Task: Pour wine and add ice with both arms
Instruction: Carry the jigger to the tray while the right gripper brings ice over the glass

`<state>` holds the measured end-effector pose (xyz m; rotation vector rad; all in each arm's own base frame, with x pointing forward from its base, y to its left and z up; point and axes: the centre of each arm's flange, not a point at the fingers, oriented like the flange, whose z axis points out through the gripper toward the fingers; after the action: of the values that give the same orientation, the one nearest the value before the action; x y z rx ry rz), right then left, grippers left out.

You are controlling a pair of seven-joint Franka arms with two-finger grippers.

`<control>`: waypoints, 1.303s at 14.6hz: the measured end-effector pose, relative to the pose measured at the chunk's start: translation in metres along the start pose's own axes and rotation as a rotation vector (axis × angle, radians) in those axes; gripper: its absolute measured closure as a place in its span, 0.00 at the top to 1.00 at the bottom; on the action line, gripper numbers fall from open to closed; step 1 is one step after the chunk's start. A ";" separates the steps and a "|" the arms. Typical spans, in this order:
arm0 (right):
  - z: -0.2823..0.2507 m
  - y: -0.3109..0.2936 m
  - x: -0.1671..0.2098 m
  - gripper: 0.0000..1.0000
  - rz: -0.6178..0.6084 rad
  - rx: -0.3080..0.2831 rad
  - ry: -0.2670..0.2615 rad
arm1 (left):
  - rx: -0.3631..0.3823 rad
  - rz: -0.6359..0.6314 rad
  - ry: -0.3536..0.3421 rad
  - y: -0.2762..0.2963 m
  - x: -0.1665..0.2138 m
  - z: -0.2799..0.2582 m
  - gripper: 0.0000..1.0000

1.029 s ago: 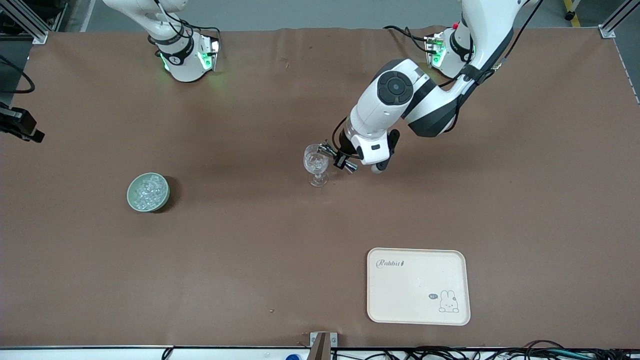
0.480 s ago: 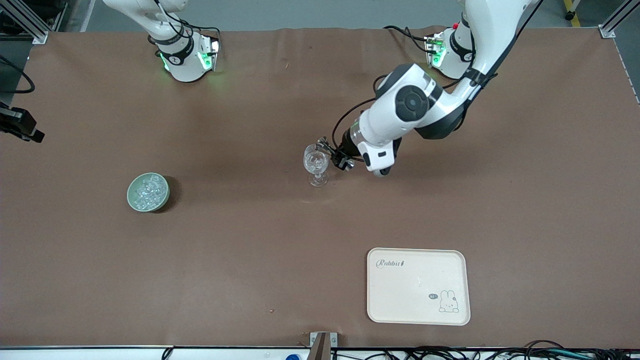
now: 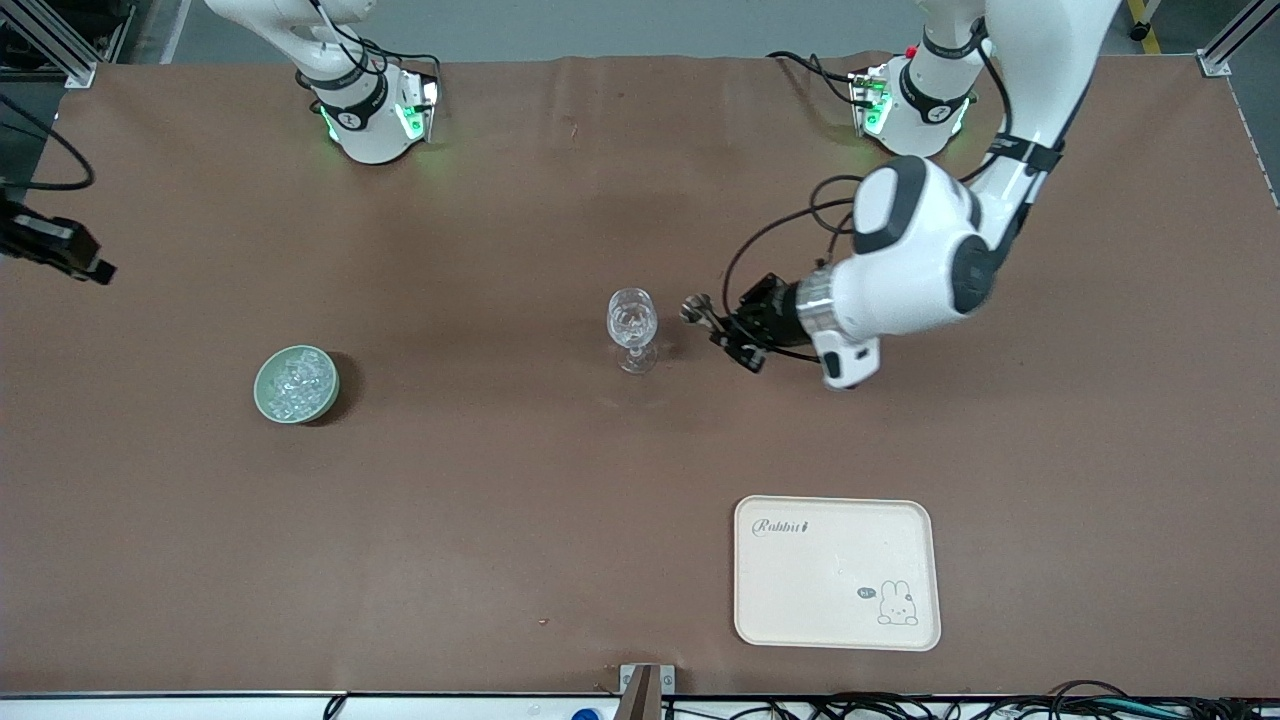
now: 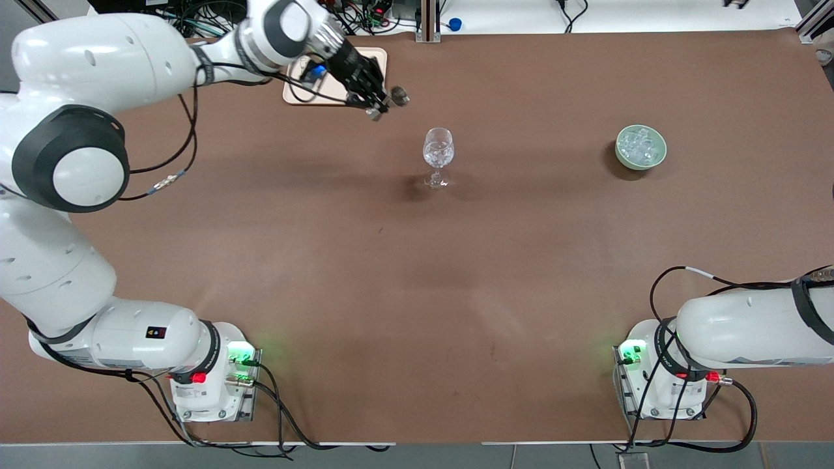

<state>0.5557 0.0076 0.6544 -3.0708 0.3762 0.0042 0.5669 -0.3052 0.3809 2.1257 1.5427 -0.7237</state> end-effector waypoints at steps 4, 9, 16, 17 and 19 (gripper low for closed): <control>0.006 -0.114 -0.042 0.22 0.085 0.014 -0.010 | -0.090 -0.079 -0.145 0.011 0.083 -0.065 0.21; 0.045 -0.250 -0.095 0.22 0.177 0.068 -0.025 | -0.184 -0.181 -0.232 0.025 0.172 -0.099 0.21; 0.137 -0.382 -0.159 0.22 0.238 0.075 -0.048 | -0.327 -0.374 -0.380 0.069 0.283 -0.072 0.21; 0.153 -0.396 -0.165 0.22 0.242 0.076 -0.038 | -0.361 -0.397 -0.413 0.074 0.294 -0.070 0.21; 0.188 -0.416 -0.169 0.22 0.253 0.061 -0.012 | -0.413 -0.433 -0.473 0.084 0.310 -0.064 0.21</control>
<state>0.4924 0.4607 0.4877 -2.9392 0.7457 0.0204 0.7357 -0.0630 0.2386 1.2277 1.7056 -0.8766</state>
